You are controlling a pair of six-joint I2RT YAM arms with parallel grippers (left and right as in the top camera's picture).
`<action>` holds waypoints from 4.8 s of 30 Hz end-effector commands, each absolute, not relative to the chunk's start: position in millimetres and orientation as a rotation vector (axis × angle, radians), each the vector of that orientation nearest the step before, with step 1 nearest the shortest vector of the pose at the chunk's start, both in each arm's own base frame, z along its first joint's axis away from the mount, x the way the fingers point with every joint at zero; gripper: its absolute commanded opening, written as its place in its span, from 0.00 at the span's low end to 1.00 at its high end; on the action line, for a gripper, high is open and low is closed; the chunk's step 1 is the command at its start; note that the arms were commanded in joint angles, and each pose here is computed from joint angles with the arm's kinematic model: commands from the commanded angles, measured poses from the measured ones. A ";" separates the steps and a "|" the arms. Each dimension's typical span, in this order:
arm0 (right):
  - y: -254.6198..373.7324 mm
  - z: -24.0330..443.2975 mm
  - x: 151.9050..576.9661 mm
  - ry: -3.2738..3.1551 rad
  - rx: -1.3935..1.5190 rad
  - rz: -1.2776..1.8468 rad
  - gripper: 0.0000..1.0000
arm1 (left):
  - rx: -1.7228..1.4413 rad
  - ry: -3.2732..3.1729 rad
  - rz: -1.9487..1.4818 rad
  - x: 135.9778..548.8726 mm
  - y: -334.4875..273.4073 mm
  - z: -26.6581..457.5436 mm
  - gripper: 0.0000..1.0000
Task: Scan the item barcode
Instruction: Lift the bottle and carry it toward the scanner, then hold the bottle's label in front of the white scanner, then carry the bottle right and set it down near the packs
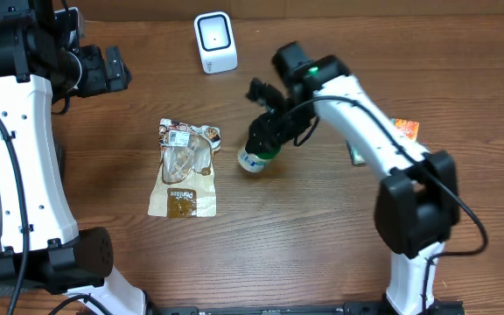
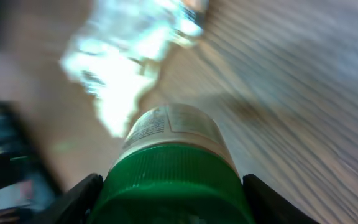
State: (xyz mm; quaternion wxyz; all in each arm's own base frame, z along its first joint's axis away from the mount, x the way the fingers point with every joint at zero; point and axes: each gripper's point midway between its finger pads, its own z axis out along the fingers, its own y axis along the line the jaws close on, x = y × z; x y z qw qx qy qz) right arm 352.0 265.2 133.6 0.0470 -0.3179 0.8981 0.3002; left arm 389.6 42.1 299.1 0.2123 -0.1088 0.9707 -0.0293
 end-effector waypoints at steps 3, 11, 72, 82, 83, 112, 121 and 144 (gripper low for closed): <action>264.6 262.5 347.2 2.240 -0.985 1.391 0.40 | -0.286 2.704 -0.083 390.7 41.4 296.4 0.99; 226.4 316.9 352.3 2.059 -0.875 1.502 0.41 | -0.286 2.704 -0.083 390.7 41.4 296.4 1.00; 309.6 231.0 601.0 1.458 -0.981 -0.301 0.50 | -0.286 2.704 -0.083 390.7 41.4 296.4 1.00; 338.3 199.3 603.5 1.255 -1.189 -0.496 0.54 | -0.286 2.704 -0.084 390.7 41.4 296.4 1.00; 342.0 196.1 602.4 1.239 -1.207 -0.509 0.54 | -0.286 2.704 -0.083 390.7 41.4 296.4 0.99; 332.2 273.8 562.9 1.531 -0.884 -0.120 0.56 | -0.286 2.704 -0.083 390.7 41.4 296.4 1.00; 294.7 266.6 467.7 2.056 -0.790 0.275 0.56 | -0.286 2.704 -0.083 390.7 41.4 296.4 0.99; 135.6 56.1 333.8 3.114 -0.546 0.258 0.51 | -0.286 2.704 -0.083 390.7 41.4 296.4 0.99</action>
